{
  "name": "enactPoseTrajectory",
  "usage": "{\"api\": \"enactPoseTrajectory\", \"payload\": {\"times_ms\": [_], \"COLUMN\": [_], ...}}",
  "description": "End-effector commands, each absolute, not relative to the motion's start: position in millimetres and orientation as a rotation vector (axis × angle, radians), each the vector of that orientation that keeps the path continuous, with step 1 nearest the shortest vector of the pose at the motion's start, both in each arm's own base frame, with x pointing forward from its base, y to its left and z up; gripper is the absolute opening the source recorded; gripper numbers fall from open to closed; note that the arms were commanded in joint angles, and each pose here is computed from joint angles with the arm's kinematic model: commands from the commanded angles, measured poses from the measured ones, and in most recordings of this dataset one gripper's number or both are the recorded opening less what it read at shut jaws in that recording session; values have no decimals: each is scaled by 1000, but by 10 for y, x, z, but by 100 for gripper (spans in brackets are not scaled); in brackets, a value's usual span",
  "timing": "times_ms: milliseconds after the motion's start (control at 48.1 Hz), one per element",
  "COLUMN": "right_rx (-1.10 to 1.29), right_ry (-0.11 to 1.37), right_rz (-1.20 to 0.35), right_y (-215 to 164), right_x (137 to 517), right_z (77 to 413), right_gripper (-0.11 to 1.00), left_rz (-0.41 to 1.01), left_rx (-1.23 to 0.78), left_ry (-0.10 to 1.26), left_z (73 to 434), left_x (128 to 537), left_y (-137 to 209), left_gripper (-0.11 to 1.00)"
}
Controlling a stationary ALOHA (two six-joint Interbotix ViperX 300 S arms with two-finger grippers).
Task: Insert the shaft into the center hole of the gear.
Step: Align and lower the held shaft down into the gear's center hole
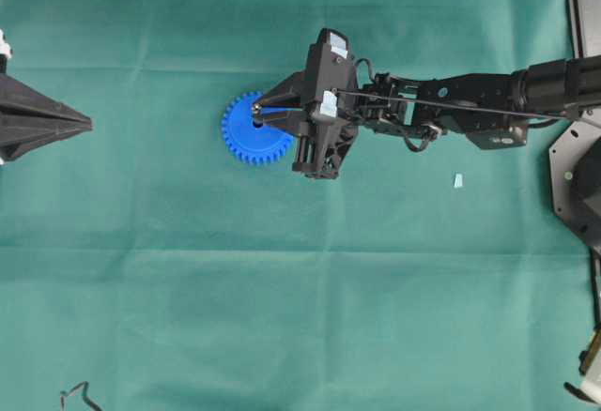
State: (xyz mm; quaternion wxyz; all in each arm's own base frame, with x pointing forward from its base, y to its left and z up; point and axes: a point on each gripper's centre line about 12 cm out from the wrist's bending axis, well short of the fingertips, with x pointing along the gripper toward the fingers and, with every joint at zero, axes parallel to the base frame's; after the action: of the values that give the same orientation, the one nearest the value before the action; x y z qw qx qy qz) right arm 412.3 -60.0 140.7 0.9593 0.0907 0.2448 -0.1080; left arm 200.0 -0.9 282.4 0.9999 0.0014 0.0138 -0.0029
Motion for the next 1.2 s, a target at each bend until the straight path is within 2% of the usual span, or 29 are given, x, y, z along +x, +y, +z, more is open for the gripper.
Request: {"api": "enactPoseTrajectory", "payload": {"times_ms": [0,748,1184], "right_rx": [183,183,186], "right_ry": [452,475,508], "right_rz": [-213,-211,-222], "right_y": [-591,-572,-608], "right_x": [4194,4151,4164], "right_z": [1553,1483,1318], "right_gripper": [17,17,17], "left_rz": [-5,-5,-5], "left_rx": [4,4,4], "left_ry": [3,5,6], "left_z": [2920,2917,2911], "left_x": [2025,2028,2027], "left_y": [-7,-7,-7], "left_gripper": [0,0,0]}}
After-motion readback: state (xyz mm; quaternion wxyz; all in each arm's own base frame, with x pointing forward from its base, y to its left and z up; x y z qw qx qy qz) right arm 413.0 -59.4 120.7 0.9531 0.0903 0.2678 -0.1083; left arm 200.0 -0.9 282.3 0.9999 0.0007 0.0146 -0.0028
